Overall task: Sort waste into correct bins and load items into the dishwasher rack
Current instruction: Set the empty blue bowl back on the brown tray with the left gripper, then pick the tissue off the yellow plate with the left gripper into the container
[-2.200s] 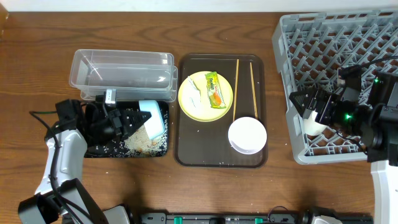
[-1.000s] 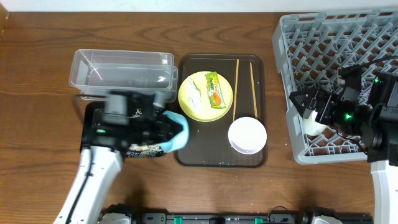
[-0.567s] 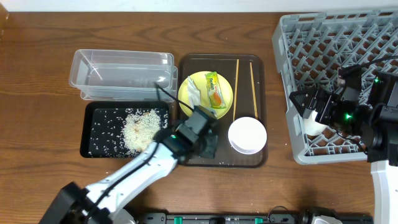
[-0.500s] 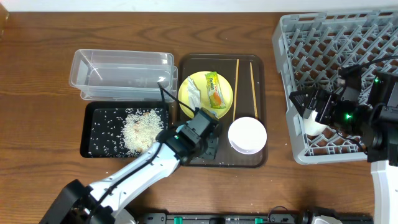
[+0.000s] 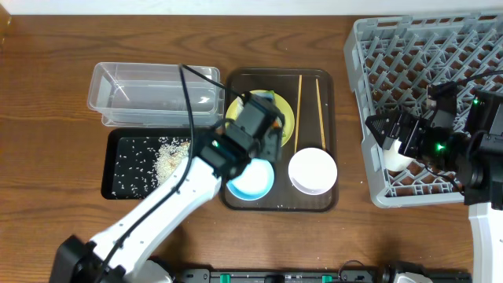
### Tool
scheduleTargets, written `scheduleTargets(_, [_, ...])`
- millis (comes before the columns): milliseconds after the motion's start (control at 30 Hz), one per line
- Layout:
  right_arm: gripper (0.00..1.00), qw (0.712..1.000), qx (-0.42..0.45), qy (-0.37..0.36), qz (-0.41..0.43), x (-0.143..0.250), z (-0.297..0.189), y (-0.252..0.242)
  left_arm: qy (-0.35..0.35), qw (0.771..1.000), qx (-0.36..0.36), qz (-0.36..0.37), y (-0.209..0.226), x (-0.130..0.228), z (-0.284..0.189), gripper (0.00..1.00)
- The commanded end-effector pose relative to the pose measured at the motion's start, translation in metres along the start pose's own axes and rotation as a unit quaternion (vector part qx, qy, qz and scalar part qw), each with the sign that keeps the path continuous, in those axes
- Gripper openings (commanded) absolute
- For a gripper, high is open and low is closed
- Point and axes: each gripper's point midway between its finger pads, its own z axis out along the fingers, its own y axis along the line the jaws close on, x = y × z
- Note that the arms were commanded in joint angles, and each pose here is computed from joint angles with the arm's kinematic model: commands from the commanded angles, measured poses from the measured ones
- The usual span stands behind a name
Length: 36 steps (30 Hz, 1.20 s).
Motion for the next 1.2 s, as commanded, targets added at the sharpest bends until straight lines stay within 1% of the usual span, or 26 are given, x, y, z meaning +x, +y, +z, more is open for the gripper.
scheduleTargets(0, [0.98,1.000,-0.007,-0.001,-0.015,-0.001,-0.001,0.006,0.016,0.998,-0.056,0.001,0.033,-0.002,0.036,0.67])
scheduleTargets(167, [0.98,1.000,-0.007,0.000,-0.015,-0.001,-0.001,0.006,0.039,0.996,-0.082,-0.014,0.055,0.005,0.089,0.66])
scheduleTargets(367, [0.98,1.000,-0.007,0.000,-0.015,-0.001,-0.001,0.007,0.047,0.992,-0.118,-0.021,0.078,0.014,0.127,0.65])
scheduleTargets(433, [0.98,1.000,-0.007,0.000,-0.015,-0.001,-0.001,0.006,0.049,0.991,-0.119,-0.022,0.080,0.016,0.133,0.61])
scheduleTargets(467, [0.98,1.000,-0.007,0.000,-0.015,-0.001,-0.001,0.006,0.051,0.991,-0.120,-0.022,0.081,0.017,0.136,0.55])
scheduleTargets(567, [0.98,1.000,-0.007,0.000,-0.015,-0.001,-0.001,0.006,0.052,0.991,-0.120,-0.022,0.081,0.018,0.138,0.30])
scheduleTargets(600, [0.98,1.000,-0.007,-0.001,-0.015,-0.001,-0.001,0.006,0.050,0.991,-0.119,-0.022,0.080,0.017,0.136,0.24])
scheduleTargets(633, [0.98,1.000,-0.007,-0.001,-0.015,-0.001,-0.001,0.007,0.048,0.992,-0.118,-0.022,0.080,0.016,0.135,0.15])
scheduleTargets(667, [0.98,1.000,-0.007,-0.001,-0.015,-0.001,-0.001,0.007,0.046,0.992,-0.118,-0.023,0.080,0.014,0.132,0.09])
scheduleTargets(700, [0.98,1.000,-0.007,-0.001,-0.016,-0.001,-0.001,0.007,0.044,0.992,-0.118,-0.025,0.080,0.011,0.127,0.06])
scheduleTargets(800, [0.98,1.000,-0.007,-0.002,-0.016,-0.002,-0.001,0.007,0.022,0.993,-0.111,-0.041,0.078,-0.009,0.103,0.06])
scheduleTargets(967, [0.98,1.000,-0.007,-0.002,-0.016,-0.002,-0.001,0.007,-0.048,0.992,-0.094,-0.069,0.082,-0.052,0.038,0.06])
scheduleTargets(1067, [0.98,1.000,-0.007,-0.002,-0.016,-0.002,-0.001,0.007,-0.074,0.987,-0.108,-0.090,0.102,-0.065,0.013,0.06])
scheduleTargets(1167, [0.98,1.000,-0.008,-0.004,-0.018,-0.003,-0.001,0.007,-0.074,0.979,-0.152,-0.115,0.137,-0.065,0.008,0.06])
